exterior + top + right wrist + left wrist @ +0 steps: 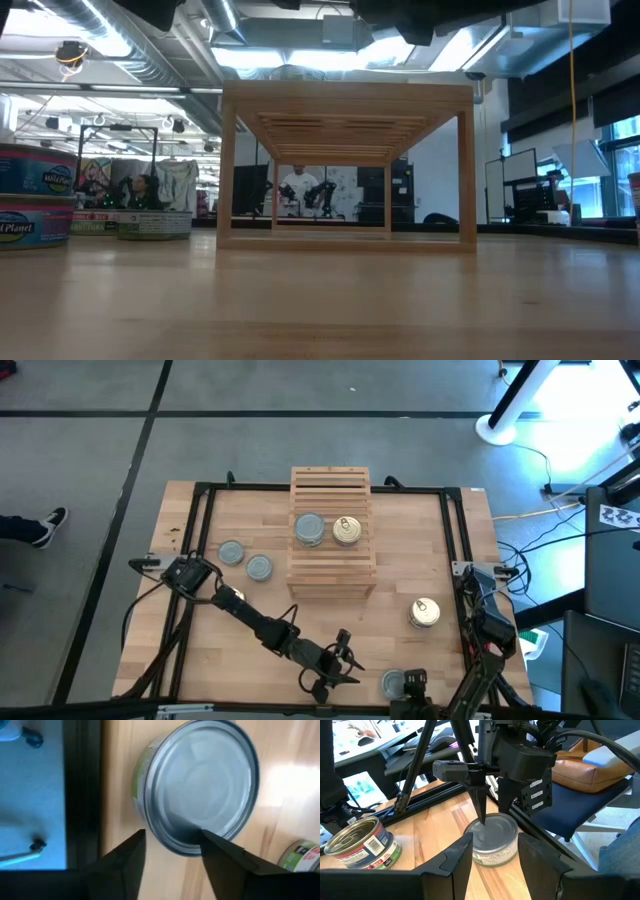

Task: Stack canned seafood by type on shelf
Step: Stack the green tuna can on top of the green tuna can on the shelf

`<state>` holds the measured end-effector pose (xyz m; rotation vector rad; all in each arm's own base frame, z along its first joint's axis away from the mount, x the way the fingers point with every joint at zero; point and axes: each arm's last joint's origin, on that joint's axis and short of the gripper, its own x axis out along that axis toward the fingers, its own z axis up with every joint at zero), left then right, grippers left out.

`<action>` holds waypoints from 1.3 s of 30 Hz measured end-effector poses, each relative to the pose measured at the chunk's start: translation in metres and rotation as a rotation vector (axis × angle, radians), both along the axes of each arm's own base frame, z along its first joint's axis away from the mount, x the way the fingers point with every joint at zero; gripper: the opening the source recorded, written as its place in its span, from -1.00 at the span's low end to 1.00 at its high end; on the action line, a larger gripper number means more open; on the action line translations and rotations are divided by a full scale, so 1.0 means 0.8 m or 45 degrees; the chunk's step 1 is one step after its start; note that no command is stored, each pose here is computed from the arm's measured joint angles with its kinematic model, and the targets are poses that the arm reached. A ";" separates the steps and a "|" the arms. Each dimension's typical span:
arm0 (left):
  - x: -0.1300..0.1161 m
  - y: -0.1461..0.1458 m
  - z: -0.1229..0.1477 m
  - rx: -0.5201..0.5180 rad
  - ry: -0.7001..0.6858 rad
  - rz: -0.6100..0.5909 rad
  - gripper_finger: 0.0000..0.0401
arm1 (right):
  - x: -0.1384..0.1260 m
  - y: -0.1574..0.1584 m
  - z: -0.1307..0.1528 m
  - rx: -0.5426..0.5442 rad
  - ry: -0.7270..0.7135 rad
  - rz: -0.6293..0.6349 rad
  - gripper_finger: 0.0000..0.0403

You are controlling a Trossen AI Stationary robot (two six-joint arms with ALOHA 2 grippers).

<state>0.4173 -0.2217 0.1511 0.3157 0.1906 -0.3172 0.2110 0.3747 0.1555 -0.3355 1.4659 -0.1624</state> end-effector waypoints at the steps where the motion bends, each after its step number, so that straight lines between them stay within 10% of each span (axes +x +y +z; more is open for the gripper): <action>1: 0.000 0.000 0.000 0.000 0.000 0.000 -0.24 | 0.001 0.000 0.000 -0.007 -0.013 0.003 -0.16; 17: 0.000 0.000 -0.001 0.069 -0.015 -0.016 -0.24 | 0.039 -0.007 0.000 0.013 -0.213 0.056 -0.83; 39: -0.004 0.002 -0.013 0.138 0.102 -0.016 -0.24 | 0.067 -0.025 0.000 -0.002 -0.186 0.092 -0.99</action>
